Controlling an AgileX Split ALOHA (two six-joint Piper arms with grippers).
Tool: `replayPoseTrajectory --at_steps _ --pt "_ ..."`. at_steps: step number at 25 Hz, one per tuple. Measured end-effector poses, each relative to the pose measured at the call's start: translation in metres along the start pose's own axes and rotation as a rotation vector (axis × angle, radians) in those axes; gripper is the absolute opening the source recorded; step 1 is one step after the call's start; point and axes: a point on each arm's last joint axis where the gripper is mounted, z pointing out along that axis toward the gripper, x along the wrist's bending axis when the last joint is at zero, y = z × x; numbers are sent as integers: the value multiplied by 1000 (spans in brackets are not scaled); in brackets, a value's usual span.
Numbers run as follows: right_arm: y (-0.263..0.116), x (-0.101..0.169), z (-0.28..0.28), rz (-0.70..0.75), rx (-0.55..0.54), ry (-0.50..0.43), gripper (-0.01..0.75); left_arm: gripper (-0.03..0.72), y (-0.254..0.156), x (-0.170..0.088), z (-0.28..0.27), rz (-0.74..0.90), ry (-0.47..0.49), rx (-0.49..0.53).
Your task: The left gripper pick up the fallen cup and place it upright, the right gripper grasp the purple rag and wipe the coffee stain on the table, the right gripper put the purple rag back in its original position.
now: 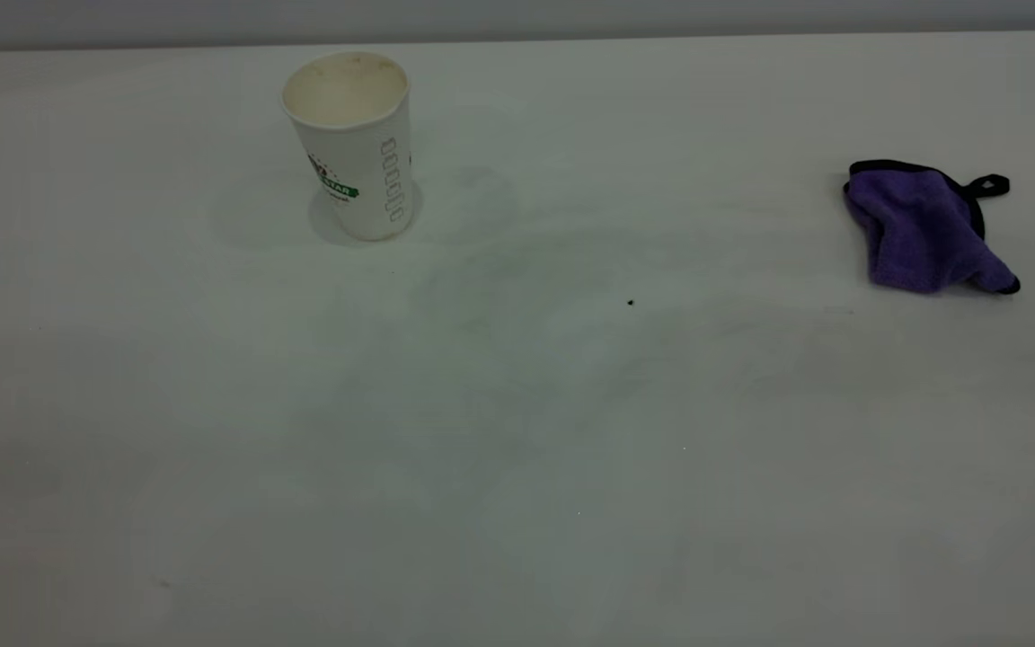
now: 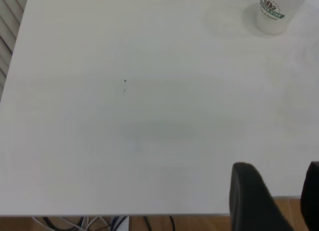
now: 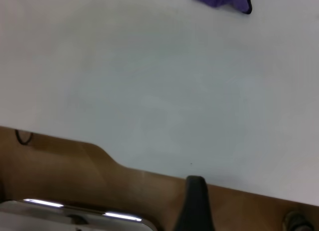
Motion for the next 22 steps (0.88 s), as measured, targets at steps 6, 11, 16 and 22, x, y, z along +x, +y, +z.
replayPoseTrajectory --at_steps 6,11,16,22 --pt "-11 -1 13 -11 39 -7 679 316 0 0 0 0 0 0" --pt "-13 -3 15 -21 54 -29 668 316 0 0 0 -1 1 0" --pt "-13 -4 15 -23 54 -32 655 316 0 0 0 -1 1 0" --pt "-15 -4 12 -13 31 -42 641 316 0 0 0 -1 1 0"
